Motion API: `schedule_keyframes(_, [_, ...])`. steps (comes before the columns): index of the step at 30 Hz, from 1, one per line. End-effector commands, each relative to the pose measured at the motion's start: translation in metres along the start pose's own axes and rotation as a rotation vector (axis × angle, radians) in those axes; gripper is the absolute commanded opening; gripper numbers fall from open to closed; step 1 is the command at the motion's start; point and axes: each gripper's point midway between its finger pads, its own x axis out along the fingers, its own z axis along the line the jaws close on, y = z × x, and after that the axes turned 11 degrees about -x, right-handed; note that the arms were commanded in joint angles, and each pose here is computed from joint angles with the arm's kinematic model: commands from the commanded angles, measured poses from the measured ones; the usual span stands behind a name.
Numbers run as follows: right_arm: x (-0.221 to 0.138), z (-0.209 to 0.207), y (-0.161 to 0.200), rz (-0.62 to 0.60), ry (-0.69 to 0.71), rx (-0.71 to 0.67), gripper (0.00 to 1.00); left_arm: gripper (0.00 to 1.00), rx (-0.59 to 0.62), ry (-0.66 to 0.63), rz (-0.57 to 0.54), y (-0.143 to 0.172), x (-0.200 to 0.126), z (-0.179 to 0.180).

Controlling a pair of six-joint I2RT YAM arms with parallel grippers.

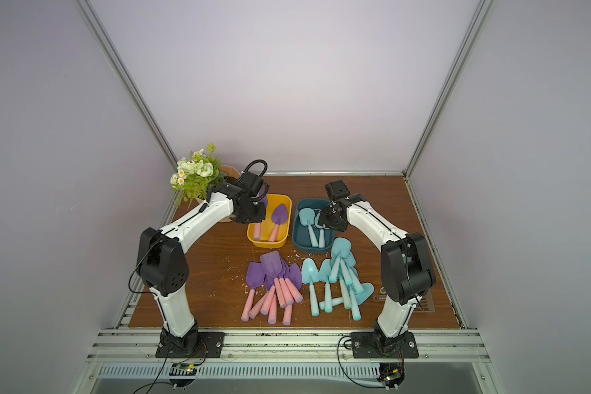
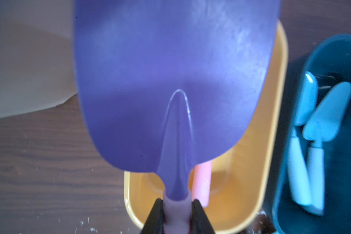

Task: Sort the small shovels by color and place them into the storage box
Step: Place the shovel in the storage box, then pick up the shovel from the center of the board.

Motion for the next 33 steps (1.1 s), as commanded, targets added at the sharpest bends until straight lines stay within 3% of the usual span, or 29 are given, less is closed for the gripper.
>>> schedule_keyframes(1, [-0.022,-0.004,-0.004,-0.041,0.019,0.031,0.58,0.01,0.074,-0.024,0.022,-0.007,0.02,0.003])
schedule_keyframes(8, [-0.024,-0.01,0.001,-0.038,0.046,0.036,0.58,0.07,0.084,-0.004,0.103,0.009,0.053,0.0])
schedule_keyframes(12, [-0.02,-0.011,0.007,-0.02,0.05,0.031,0.59,0.28,0.084,-0.007,0.107,0.009,0.059,0.0])
schedule_keyframes(19, [-0.016,0.011,0.031,0.047,0.019,-0.086,0.59,0.54,0.058,0.014,0.085,0.004,0.046,-0.004])
schedule_keyframes(28, [-0.039,0.05,0.114,0.14,0.009,-0.309,0.58,0.62,-0.038,0.085,-0.082,-0.027,-0.01,-0.016])
schedule_keyframes(33, [-0.04,0.066,0.167,0.234,-0.017,-0.415,0.57,0.62,-0.048,0.092,-0.131,-0.034,-0.025,-0.015])
